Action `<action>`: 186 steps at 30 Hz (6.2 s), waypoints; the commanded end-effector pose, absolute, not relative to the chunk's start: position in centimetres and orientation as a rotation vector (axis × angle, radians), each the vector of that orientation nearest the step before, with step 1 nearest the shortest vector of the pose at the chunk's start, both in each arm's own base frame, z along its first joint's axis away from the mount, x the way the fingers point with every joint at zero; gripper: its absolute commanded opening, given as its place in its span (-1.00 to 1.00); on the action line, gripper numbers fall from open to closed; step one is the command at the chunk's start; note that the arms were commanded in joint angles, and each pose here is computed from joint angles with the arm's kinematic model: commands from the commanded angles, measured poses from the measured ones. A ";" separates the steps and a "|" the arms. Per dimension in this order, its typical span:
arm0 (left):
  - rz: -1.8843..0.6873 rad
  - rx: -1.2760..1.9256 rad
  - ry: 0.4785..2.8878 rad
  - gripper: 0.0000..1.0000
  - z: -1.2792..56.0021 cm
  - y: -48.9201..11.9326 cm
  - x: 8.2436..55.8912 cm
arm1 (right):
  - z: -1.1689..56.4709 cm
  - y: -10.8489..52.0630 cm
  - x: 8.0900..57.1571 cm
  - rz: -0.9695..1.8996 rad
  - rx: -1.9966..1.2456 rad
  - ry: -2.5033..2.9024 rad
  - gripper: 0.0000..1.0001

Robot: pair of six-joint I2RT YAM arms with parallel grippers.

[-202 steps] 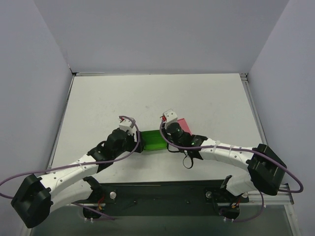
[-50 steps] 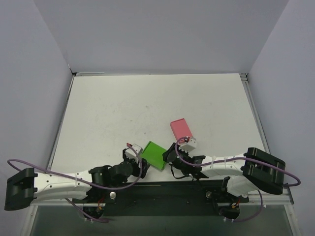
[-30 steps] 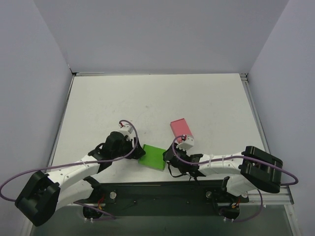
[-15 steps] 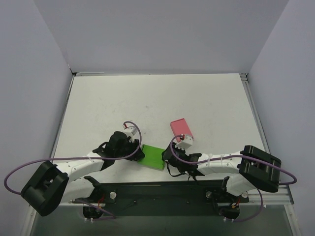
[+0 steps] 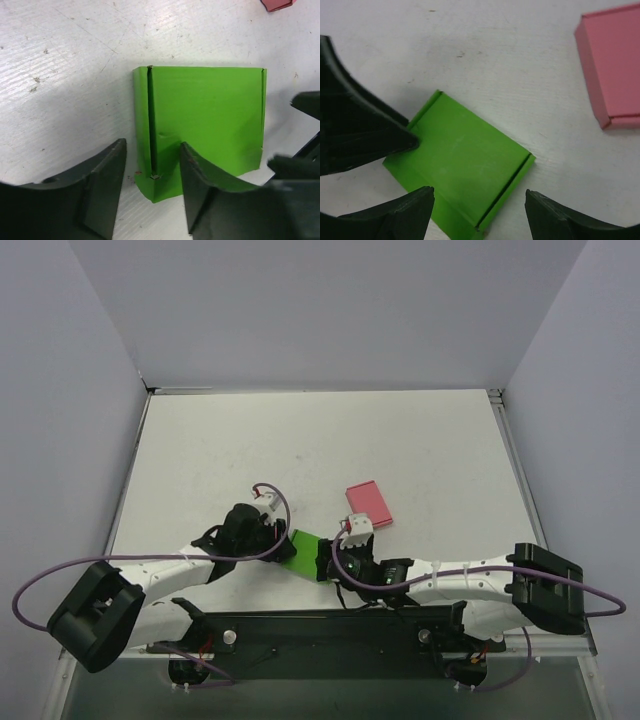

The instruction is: Fold the paper box

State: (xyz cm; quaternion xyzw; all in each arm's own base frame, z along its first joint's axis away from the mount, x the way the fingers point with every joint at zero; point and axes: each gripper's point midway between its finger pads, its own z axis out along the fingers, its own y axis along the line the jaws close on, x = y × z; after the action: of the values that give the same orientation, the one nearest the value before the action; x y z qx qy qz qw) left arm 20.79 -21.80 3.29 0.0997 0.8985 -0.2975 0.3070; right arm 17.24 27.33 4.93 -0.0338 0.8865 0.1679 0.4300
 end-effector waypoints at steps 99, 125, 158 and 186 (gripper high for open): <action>-0.863 0.090 2.355 0.63 10.0 -19.6 22.7 | 9.5 24.8 17.8 0.733 0.311 2.350 0.44; -0.890 0.137 2.373 0.62 9.1 -20.9 22.0 | 0.0 24.0 17.0 0.818 0.666 2.396 -0.31; -1.224 0.159 2.347 -0.15 7.4 -26.0 22.7 | -0.4 24.4 17.1 0.928 0.532 2.364 -0.92; -1.310 0.052 2.565 -0.50 8.3 -24.2 20.4 | 9.6 32.5 15.8 -0.130 -0.814 1.877 0.50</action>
State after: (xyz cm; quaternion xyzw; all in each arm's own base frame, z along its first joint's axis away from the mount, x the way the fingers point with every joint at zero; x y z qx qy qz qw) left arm 20.81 -23.83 6.54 0.0087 0.8913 -0.4300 0.1436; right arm 14.46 33.39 8.37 -0.3217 0.8086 0.0403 0.4910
